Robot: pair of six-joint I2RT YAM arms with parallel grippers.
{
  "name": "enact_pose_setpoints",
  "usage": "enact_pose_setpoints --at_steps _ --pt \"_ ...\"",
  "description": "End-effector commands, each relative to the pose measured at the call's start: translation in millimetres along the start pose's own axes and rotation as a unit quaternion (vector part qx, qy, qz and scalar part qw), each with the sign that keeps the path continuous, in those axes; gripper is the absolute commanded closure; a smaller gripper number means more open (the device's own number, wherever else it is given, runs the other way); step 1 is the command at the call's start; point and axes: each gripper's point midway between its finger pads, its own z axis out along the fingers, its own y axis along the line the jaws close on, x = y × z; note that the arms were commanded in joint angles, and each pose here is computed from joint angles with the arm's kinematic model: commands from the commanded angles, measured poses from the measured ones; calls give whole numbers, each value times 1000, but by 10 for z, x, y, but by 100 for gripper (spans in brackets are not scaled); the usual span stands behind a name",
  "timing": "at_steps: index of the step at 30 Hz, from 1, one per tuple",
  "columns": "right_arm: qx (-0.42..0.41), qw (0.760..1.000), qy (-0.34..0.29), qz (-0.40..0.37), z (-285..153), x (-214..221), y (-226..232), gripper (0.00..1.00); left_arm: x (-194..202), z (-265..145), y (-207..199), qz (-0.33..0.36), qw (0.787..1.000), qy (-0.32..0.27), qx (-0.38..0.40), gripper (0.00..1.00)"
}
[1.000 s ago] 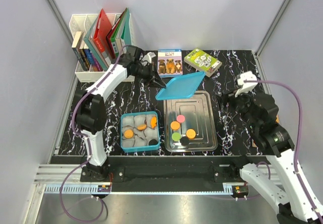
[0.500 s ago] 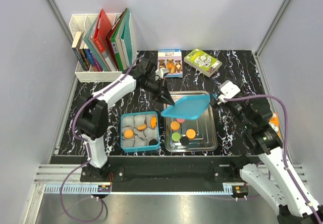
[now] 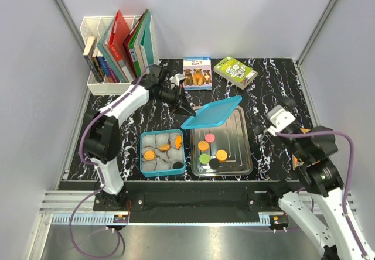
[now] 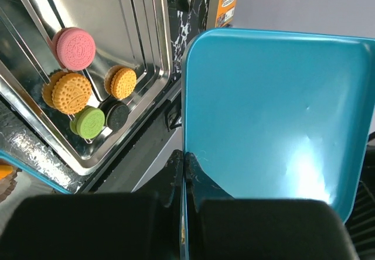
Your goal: Pack the cookies
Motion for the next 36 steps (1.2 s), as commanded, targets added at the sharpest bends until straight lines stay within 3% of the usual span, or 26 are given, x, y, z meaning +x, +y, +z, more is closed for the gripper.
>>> enact_pose_setpoints --at_steps 1,5,8,9,11,13,14,15,16,20,22,25,27,30,36 --pt "20 999 -33 21 -126 -206 -70 14 -15 9 -237 2 999 18 47 100" --pt "20 997 -27 76 -140 -160 -11 15 -53 9 -137 8 1000 -9 13 100" --pt "41 985 -20 164 -122 -157 -34 24 -108 -54 89 18 996 -44 -70 100" --pt "47 980 -6 192 -89 -105 -34 32 -124 -86 170 34 993 -50 -96 100" --pt "77 959 5 274 -70 -105 -99 40 -171 -189 389 34 981 -69 -176 100" --pt "94 930 56 351 26 60 -64 45 -180 -273 536 53 970 -73 -227 100" --pt "98 923 55 369 33 -68 -148 46 -180 -333 621 57 959 -76 -266 100" --pt "87 911 111 388 109 116 -27 45 -175 -358 673 67 954 -71 -283 100" --pt "87 898 124 412 134 115 -10 45 -172 -384 707 72 949 -70 -298 100" --pt "64 877 123 460 193 -37 46 46 -182 -481 781 109 920 -93 -366 100" --pt "72 859 113 494 174 -79 49 42 -191 -515 810 130 907 -97 -389 100" --pt "58 821 156 545 209 77 274 36 -243 -561 778 150 896 -108 -403 100" --pt "26 778 217 589 259 278 595 38 -304 -562 697 173 891 -119 -402 100" --pt "-11 735 254 629 291 457 934 42 -364 -523 580 205 882 -142 -400 100" --pt "35 720 256 644 230 689 966 43 -565 -569 79 254 869 -283 -318 100"
